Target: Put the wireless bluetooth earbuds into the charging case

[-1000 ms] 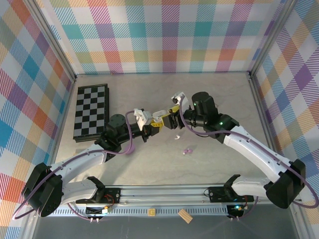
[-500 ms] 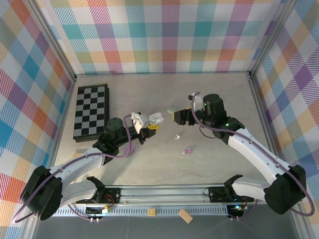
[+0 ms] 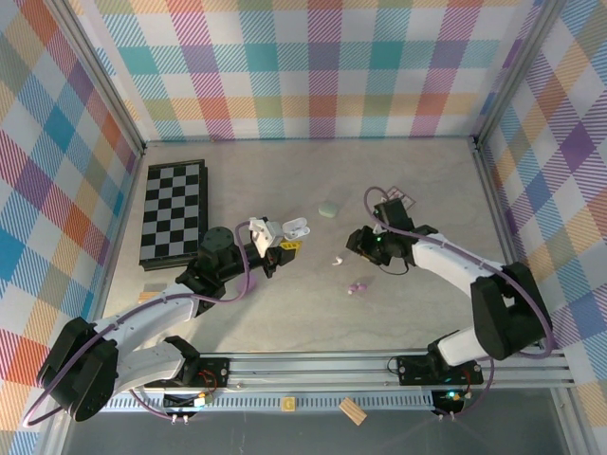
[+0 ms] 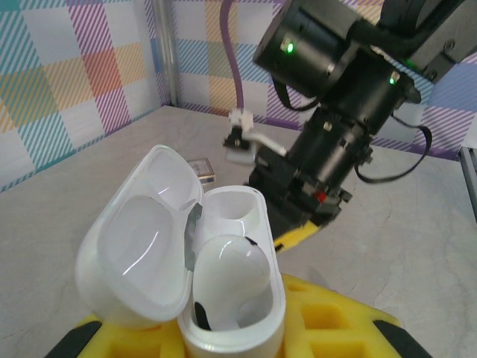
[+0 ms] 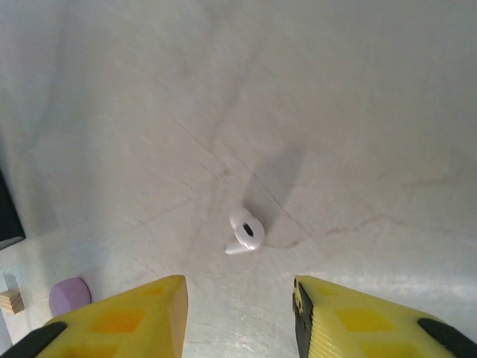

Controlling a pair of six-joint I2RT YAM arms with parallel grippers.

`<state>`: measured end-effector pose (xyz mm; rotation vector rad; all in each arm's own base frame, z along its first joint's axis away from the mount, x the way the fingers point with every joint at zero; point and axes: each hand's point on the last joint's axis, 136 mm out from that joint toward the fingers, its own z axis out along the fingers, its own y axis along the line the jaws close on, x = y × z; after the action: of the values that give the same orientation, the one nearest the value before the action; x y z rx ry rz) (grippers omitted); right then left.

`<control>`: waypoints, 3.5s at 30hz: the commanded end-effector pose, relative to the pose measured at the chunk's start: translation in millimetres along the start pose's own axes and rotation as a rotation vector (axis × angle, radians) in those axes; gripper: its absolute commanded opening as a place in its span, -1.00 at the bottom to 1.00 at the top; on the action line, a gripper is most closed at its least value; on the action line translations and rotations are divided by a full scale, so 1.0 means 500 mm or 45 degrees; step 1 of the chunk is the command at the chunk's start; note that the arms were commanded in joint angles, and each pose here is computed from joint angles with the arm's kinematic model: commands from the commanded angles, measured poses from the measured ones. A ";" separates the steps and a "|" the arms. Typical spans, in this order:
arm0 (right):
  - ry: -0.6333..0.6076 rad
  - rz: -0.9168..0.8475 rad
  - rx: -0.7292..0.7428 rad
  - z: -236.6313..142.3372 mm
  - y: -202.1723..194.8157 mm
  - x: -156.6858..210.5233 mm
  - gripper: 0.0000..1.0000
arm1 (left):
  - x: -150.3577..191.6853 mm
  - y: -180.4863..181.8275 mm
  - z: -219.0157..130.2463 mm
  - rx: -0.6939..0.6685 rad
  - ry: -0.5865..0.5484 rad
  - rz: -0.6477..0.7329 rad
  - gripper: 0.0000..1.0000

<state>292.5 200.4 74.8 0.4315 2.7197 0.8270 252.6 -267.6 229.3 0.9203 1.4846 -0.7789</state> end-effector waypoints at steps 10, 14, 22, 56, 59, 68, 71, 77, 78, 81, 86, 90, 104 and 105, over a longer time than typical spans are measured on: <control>0.073 0.117 0.010 0.080 0.007 0.029 -0.30 | -0.021 0.004 -0.008 -0.015 -0.059 0.051 -0.97; 0.087 0.121 0.031 0.094 -0.002 0.031 -0.32 | -0.020 0.004 -0.010 -0.020 -0.057 0.051 -0.97; 0.092 0.118 0.045 0.109 -0.009 0.029 -0.40 | -0.017 0.004 -0.011 -0.020 -0.052 0.053 -0.97; 0.097 -0.179 0.132 0.115 -0.010 0.007 -0.64 | -0.012 0.003 -0.012 -0.022 -0.035 0.057 -0.97; 0.034 -0.326 0.119 0.088 0.007 -0.006 -0.64 | -0.006 0.006 -0.011 -0.028 -0.026 0.050 -0.97; -0.139 -0.727 0.002 -0.011 0.080 -0.017 -0.60 | 0.006 0.007 0.002 0.001 -0.002 0.006 -0.97; -0.179 -0.813 -0.034 -0.056 0.109 -0.013 -0.59 | 0.013 0.006 0.010 0.020 0.019 -0.008 -0.97; -0.275 -1.008 -0.086 -0.138 0.171 0.004 -0.59 | 0.021 0.008 0.027 0.044 0.037 -0.032 -0.97; -0.288 -1.034 -0.094 -0.149 0.179 0.009 -0.59 | 0.022 0.009 0.029 0.046 0.040 -0.038 -0.97; -0.336 -1.112 -0.129 -0.182 0.204 0.020 -0.59 | 0.022 0.010 0.036 0.055 0.043 -0.053 -0.97; -0.417 -1.234 -0.209 -0.228 0.245 0.040 -0.59 | 0.021 0.007 0.047 0.086 0.050 -0.081 -0.97; -0.453 -1.323 -0.258 -0.245 0.275 0.053 -0.58 | 0.017 0.000 0.052 0.113 0.051 -0.091 -0.97; -0.457 -1.476 -0.342 -0.243 0.353 0.067 -0.59 | 0.003 -0.031 0.054 0.222 0.046 -0.102 -0.96; -0.454 -1.482 -0.340 -0.241 0.354 0.068 -0.59 | 0.001 -0.033 0.053 0.225 0.042 -0.100 -0.96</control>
<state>256.3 282.1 252.2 -0.8565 2.0126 0.6050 255.2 -290.9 204.9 0.9920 1.5689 -0.9262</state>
